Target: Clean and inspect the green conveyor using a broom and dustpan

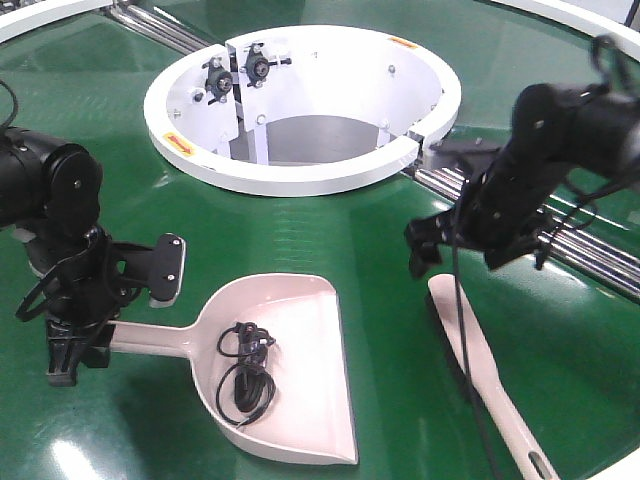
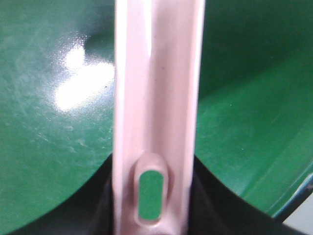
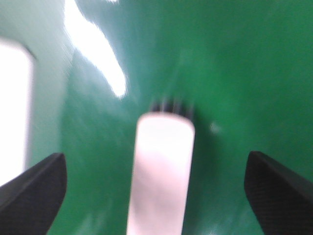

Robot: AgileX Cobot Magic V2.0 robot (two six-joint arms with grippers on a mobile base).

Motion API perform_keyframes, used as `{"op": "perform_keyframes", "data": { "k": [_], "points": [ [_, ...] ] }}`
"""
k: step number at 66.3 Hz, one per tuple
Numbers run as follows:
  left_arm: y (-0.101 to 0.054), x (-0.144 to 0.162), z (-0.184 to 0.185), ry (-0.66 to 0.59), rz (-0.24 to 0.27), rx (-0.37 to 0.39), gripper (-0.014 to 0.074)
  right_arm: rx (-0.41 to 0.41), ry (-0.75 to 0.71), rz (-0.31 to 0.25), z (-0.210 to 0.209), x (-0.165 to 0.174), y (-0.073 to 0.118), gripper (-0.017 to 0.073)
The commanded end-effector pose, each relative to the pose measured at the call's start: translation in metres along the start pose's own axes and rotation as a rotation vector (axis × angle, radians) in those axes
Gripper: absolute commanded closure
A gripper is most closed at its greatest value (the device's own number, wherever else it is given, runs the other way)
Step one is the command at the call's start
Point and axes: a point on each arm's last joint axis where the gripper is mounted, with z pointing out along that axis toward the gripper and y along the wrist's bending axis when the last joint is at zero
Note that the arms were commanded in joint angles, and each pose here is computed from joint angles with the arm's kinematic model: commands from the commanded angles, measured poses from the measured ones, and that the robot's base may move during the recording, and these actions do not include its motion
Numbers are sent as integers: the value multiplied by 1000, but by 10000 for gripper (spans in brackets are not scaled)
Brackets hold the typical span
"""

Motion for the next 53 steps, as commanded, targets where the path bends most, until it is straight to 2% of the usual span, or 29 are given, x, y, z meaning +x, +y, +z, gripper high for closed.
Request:
{"op": "perform_keyframes", "data": {
  "k": [1, 14, 28, 38, 50, 53],
  "points": [
    [-4, -2, -18, -38, -5, -33, 617, 16, -273, -29, -53, 1, 1, -126],
    [-4, -2, -18, -38, -5, -33, 617, 36, -565, -56, -93, 44, 3, -67],
    [-4, -2, -18, -38, -5, -33, 617, 53, -736, -76, -116, 111, 3, 48],
    [-4, -2, -18, -38, -5, -33, 617, 55, -811, -78, -123, 158, 3, 209],
    [-4, -2, -18, -38, -5, -33, 617, 56, -890, -83, -129, 199, 4, 559],
    [-4, -2, -18, -38, -5, -33, 617, 56, -914, -83, -132, 205, 4, 575]
  ]
}}
